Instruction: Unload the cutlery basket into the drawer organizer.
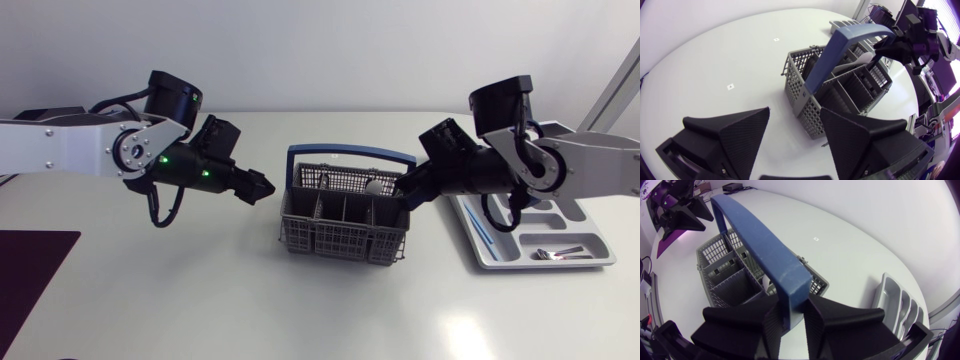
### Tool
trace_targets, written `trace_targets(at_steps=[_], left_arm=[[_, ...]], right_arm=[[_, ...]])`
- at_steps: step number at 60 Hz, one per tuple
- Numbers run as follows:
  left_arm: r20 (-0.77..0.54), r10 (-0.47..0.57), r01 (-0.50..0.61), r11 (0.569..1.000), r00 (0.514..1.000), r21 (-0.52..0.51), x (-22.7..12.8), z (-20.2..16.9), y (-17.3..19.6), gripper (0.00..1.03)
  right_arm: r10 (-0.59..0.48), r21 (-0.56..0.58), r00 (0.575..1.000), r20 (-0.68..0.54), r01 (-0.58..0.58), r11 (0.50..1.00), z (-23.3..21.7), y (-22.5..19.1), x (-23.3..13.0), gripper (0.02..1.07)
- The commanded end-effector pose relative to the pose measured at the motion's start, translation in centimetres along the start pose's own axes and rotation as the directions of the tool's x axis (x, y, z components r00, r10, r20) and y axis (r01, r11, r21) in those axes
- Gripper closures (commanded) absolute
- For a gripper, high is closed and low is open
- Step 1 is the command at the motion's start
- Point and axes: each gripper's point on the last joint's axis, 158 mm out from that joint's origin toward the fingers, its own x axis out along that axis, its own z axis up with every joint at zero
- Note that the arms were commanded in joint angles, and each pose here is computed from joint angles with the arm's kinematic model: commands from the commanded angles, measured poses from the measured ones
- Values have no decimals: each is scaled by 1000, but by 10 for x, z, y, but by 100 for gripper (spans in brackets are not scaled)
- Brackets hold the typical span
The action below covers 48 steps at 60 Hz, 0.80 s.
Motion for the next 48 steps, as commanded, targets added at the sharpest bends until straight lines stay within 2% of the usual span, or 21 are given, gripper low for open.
trace_targets(at_steps=[1,2,5,6,7,8,12,20,27,35,43,46,48], left_arm=[[-36,-7,8,1000,999,26,-6,-21,-9,31],[-34,-5,6,1000,999,30,-6,-22,-9,31],[-34,-7,8,999,999,36,-8,-23,-11,31],[-31,-7,8,999,999,40,-9,-23,-12,31],[-31,-7,9,999,999,42,-10,-24,-13,31],[-32,-8,10,999,999,43,-11,-24,-13,31],[-22,-5,6,999,1000,51,-17,-23,-15,31],[-15,-3,4,996,1000,86,-32,-26,-20,31],[-17,-14,16,990,1000,141,-43,-34,-32,31],[-50,-36,46,977,998,206,-44,-52,-46,31],[-83,-65,85,961,994,263,-42,-65,-62,37],[-90,-77,100,954,993,284,-44,-69,-69,45],[-90,-80,103,951,993,290,-44,-69,-71,46]], right_arm=[[28,-13,998,-61,-29,1000,-28,17,-4,84],[26,-11,998,-57,-26,1000,-27,16,-5,80],[22,-13,999,-46,-22,1000,-25,16,-10,57],[20,-12,999,-40,-20,1000,-24,17,-13,40],[17,-7,999,-37,-17,1000,-23,16,-16,28],[14,-5,999,-35,-14,1000,-23,15,-19,21],[7,-3,1000,-16,-7,1000,-19,14,-33,12],[-25,7,999,28,25,1000,-18,4,-66,13],[-56,30,998,33,55,998,-25,-16,-77,15],[-56,75,998,21,54,996,-33,-39,-70,31],[-60,105,998,15,58,993,-30,-59,-51,60],[-48,121,999,4,47,991,-29,-65,-40,68],[-35,134,999,-4,35,990,-28,-68,-32,76]])
